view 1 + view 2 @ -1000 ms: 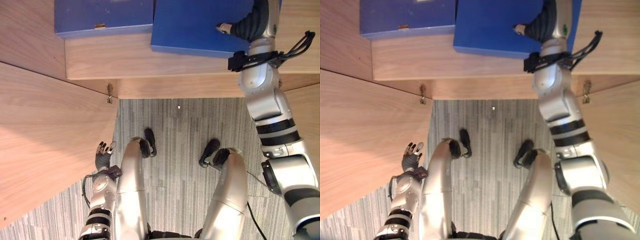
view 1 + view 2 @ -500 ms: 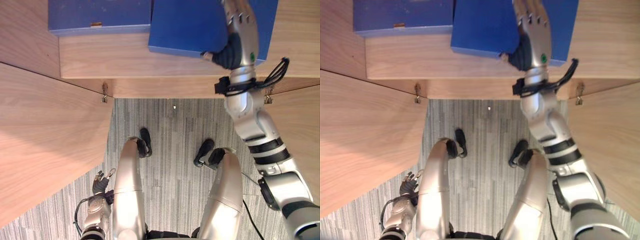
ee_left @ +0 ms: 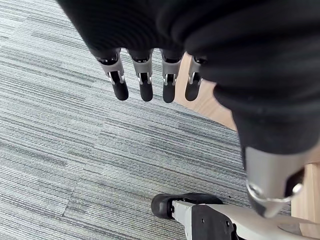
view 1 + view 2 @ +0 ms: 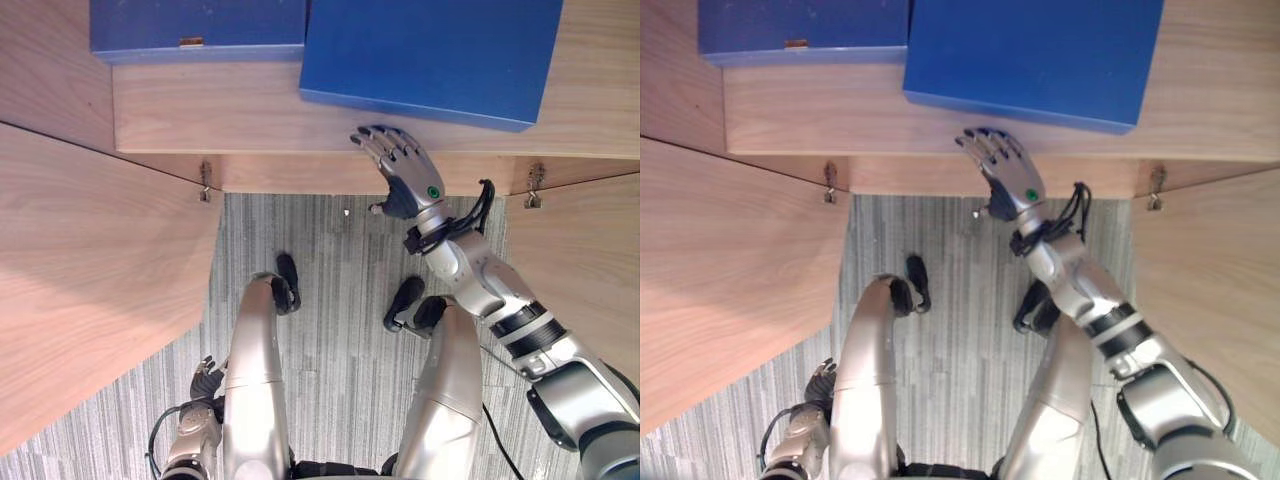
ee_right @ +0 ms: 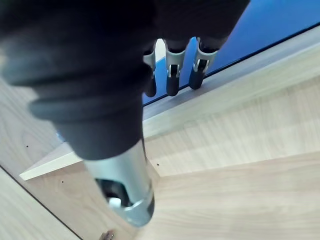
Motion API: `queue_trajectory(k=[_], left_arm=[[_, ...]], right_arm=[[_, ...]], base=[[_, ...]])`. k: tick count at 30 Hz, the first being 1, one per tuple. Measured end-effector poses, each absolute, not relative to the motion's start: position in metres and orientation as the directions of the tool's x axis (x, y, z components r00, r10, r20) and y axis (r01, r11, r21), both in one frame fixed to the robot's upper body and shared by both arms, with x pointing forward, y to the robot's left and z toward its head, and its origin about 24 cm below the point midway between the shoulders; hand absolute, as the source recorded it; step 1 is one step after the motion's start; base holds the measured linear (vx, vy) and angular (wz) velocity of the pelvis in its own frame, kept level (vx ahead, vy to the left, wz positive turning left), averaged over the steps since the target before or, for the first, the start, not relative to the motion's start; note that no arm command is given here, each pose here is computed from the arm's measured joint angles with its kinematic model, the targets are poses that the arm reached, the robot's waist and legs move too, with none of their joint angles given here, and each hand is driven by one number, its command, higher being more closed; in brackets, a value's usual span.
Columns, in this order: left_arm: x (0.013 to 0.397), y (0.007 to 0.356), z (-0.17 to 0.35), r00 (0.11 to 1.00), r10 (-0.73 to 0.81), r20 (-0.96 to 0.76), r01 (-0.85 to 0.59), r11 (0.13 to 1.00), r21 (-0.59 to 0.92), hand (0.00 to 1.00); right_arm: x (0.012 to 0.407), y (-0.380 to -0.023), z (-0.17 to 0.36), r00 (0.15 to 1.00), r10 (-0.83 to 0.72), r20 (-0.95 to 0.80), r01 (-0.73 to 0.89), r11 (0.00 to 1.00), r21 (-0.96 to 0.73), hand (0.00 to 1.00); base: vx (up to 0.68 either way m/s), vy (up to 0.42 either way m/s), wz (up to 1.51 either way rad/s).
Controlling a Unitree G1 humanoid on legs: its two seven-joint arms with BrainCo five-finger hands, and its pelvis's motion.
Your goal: Walk over to the cabinet, pick up the folder, carry it to the office cabinet, place the folder inside the office cabinet, then close the office cabinet door
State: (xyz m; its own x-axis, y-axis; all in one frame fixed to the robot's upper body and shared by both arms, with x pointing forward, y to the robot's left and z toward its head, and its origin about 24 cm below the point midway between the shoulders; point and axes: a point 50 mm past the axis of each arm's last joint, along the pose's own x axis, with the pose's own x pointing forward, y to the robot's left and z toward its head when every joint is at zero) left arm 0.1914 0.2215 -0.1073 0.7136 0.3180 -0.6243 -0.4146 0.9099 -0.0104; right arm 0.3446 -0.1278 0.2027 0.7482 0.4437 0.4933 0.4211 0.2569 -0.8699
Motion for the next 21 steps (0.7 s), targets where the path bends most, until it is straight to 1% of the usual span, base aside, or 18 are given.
queue_trajectory(k=[2,8,10,17,21], left_arm=[[0.192,0.221,-0.105,0.721,0.318,-0.616,-0.42,0.907,-0.023,0.0],[0.192,0.219,-0.101,0.741,0.316,-0.592,-0.436,0.898,-0.066,0.0],[0.192,0.217,-0.1,0.746,0.313,-0.588,-0.436,0.897,-0.077,0.0],[0.192,0.216,-0.097,0.756,0.311,-0.575,-0.439,0.894,-0.093,0.0],[0.192,0.215,-0.096,0.76,0.311,-0.57,-0.439,0.893,-0.099,0.0]], right_arm=[[0.351,-0.129,0.212,0.751,0.432,0.499,0.427,0.258,-0.867,0.0],[0.367,-0.134,0.255,0.75,0.358,0.557,0.462,0.32,-0.827,0.0],[0.371,-0.139,0.264,0.756,0.334,0.563,0.472,0.317,-0.822,0.0],[0.377,-0.146,0.279,0.776,0.32,0.544,0.437,0.348,-0.829,0.0],[0.382,-0.148,0.3,0.788,0.309,0.533,0.421,0.362,-0.832,0.0]], base=[[0.0,0.0,0.0],[-0.01,0.02,0.06],[-0.01,0.021,0.08],[-0.02,0.029,0.04],[-0.02,0.001,0.05]])
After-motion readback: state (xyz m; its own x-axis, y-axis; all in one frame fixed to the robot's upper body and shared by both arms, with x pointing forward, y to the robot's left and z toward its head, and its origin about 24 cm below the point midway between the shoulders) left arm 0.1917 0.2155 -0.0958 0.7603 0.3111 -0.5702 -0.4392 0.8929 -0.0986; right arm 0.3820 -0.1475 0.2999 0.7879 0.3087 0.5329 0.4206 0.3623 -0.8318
